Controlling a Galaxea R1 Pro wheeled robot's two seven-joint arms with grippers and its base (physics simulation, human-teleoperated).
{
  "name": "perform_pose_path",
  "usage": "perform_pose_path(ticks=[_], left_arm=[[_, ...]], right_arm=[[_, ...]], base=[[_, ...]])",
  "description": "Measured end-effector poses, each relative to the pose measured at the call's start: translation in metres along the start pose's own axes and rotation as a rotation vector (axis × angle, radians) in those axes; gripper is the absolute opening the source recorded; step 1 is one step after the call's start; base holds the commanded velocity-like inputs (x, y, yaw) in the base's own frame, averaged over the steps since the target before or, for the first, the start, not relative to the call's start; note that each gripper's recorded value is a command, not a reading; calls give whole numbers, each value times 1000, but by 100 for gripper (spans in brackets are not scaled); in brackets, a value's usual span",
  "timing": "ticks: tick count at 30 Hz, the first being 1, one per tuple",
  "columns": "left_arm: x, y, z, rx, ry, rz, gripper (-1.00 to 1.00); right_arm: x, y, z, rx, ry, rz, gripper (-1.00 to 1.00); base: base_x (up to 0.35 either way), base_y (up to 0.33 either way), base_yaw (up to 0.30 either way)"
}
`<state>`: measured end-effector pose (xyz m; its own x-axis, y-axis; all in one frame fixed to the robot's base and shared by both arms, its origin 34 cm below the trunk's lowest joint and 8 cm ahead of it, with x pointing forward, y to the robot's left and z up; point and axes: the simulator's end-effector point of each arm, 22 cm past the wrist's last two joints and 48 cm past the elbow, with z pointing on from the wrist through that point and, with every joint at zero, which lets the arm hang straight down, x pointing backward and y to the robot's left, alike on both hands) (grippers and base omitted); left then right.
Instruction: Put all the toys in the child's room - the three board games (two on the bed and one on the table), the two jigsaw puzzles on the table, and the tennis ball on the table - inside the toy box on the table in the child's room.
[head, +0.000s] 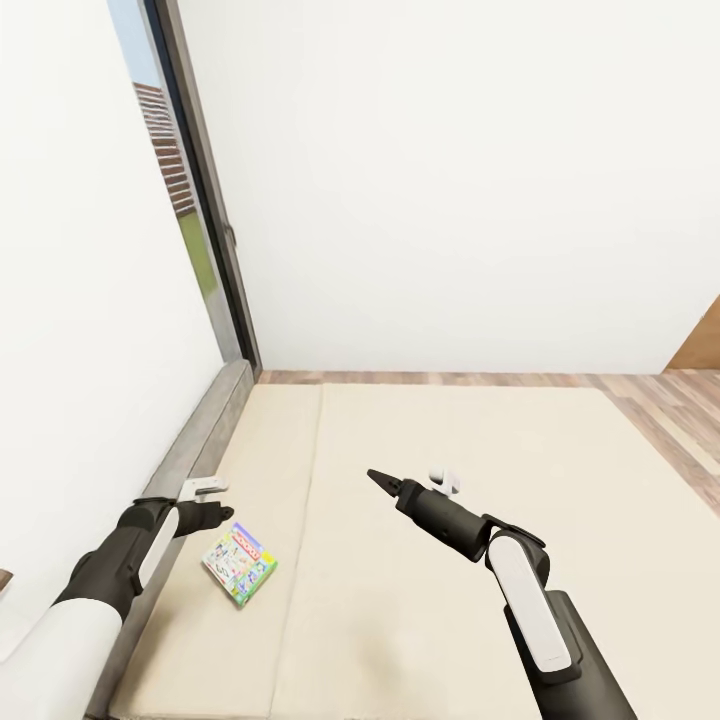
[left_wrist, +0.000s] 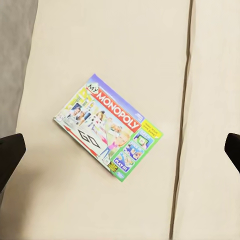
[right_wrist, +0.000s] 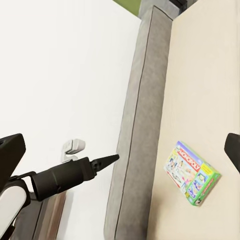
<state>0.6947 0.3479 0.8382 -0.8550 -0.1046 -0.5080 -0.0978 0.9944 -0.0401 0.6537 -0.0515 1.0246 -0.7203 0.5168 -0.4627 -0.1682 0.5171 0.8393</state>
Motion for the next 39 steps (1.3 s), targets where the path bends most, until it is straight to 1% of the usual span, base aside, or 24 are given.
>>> perform_pose_path(ticks=[39], left_arm=[[29,1,26,-4,63,-1,100]], right_arm=[[16,-29,10,33,33,44,100]], base=[[3,0,0]])
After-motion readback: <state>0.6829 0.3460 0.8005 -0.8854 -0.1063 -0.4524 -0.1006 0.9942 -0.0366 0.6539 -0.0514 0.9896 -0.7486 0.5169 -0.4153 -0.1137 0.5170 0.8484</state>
